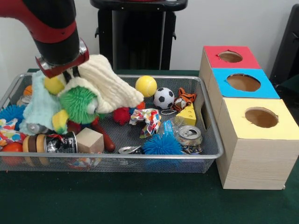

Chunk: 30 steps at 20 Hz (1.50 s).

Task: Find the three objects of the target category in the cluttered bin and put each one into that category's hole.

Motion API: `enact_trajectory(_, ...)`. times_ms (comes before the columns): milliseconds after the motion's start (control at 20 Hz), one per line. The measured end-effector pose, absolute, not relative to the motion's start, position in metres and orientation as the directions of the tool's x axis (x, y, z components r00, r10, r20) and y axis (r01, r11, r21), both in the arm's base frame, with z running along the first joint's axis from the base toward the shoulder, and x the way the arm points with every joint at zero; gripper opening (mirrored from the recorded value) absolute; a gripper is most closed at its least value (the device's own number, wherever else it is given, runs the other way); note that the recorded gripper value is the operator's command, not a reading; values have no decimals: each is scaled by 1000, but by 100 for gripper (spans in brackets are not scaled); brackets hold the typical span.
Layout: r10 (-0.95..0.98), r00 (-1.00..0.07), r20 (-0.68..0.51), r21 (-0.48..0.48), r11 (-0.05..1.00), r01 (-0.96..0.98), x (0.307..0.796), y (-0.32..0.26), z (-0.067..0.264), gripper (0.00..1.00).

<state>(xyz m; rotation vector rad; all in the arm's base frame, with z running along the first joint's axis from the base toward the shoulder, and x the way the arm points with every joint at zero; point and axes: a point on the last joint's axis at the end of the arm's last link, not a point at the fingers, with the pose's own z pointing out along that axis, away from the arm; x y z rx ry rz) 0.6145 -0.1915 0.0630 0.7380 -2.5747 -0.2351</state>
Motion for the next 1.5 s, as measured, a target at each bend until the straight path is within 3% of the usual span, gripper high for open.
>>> enact_trajectory(350, -505, -711, 489, 343, 861, -375, 609, -209, 102, 0)
enact_trajectory(700, -480, -730, 487, 344, 873, -345, 609, -223, 114, 0)
enact_trajectory(1000, -440, -821, 365, 365, 878, -308, 625, -231, 117, 0)
enact_trajectory(1250, -339, -928, 155, 319, 906, -278, 652, -250, 111, 0)
enact_trajectory(1500, -301, -951, 70, 282, 921, -271, 666, -254, 109, 0)
